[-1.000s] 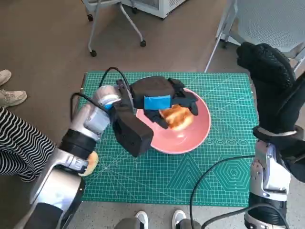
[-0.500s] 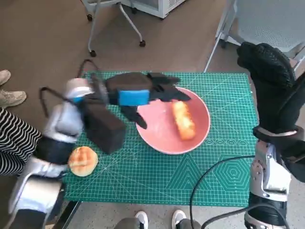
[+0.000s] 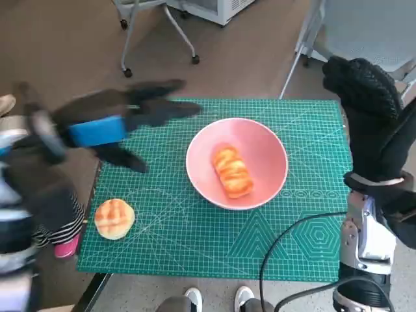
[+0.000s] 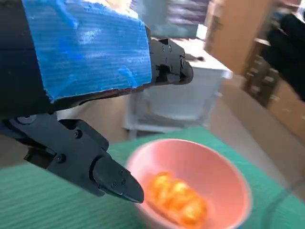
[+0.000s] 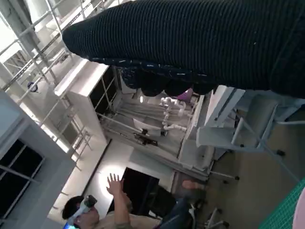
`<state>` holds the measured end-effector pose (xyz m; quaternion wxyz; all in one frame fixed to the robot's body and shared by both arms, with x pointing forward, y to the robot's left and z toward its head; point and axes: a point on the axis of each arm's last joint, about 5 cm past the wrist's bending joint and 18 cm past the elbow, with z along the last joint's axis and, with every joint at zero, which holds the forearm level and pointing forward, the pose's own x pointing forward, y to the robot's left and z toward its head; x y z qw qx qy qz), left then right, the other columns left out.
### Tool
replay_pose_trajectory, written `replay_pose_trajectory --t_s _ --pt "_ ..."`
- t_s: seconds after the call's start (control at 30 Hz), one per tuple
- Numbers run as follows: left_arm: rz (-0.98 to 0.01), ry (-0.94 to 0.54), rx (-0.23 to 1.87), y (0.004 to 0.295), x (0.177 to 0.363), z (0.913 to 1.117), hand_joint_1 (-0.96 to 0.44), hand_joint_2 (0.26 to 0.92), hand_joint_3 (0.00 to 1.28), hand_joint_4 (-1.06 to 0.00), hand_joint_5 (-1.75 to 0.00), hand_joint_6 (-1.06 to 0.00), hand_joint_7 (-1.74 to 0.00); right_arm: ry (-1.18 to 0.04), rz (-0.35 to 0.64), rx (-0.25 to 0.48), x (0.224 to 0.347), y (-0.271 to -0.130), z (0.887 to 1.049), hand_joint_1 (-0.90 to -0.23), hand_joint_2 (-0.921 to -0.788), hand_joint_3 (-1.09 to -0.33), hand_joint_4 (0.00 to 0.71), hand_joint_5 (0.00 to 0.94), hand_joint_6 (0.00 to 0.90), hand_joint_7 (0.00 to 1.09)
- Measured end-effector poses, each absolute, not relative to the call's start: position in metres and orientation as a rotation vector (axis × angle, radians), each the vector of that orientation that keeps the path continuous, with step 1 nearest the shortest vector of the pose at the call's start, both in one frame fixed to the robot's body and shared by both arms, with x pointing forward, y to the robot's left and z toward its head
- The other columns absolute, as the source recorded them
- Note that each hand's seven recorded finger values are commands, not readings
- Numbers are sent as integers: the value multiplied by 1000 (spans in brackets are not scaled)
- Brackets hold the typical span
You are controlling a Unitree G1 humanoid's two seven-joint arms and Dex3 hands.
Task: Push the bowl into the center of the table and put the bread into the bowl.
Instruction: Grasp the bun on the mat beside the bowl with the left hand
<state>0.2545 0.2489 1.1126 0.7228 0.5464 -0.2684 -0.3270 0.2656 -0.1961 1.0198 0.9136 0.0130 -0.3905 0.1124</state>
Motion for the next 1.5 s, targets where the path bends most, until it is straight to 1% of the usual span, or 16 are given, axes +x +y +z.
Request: replay_pose_trajectory --t_s 0.1,0.27,0.43,0.63,0.77,1.0,1.3,1.5 --pt "-709 -561 1198 261 248 1110 -345 758 2 -22 -10 -44 -437 -804 232 29 266 -196 1020 -683 -921 -691 155 3 1 635" --pt "-702 -483 1198 278 236 1103 -322 741 0 -59 -13 -83 -403 -804 232 32 266 -195 1019 -692 -921 -688 155 3 1 639" --pt "-711 -399 1217 286 226 1095 -317 738 1 -79 -7 -124 -338 -804 234 35 266 -195 1019 -695 -921 -687 152 1 0 642" --pt "-724 -316 1226 291 216 1087 -276 739 1 -94 -3 -162 -251 -797 243 37 267 -195 1018 -696 -921 -687 146 0 0 643" --pt "-739 -261 1213 292 213 1082 -232 733 0 -106 -4 -193 -200 -796 250 37 268 -195 1018 -696 -921 -686 147 1 0 642" --pt "-767 -163 1170 295 209 1070 -168 736 6 -92 0 -218 -128 -792 265 35 270 -194 1018 -687 -921 -694 145 0 -1 621" --pt "-797 -83 1169 294 207 1058 -117 729 3 -80 0 -217 -85 -787 277 32 271 -194 1018 -685 -921 -701 145 0 -1 612" --pt "-819 -6 1209 293 205 1048 -95 724 0 -74 0 -208 -61 -788 279 31 271 -195 1018 -687 -921 -703 144 0 -1 607"
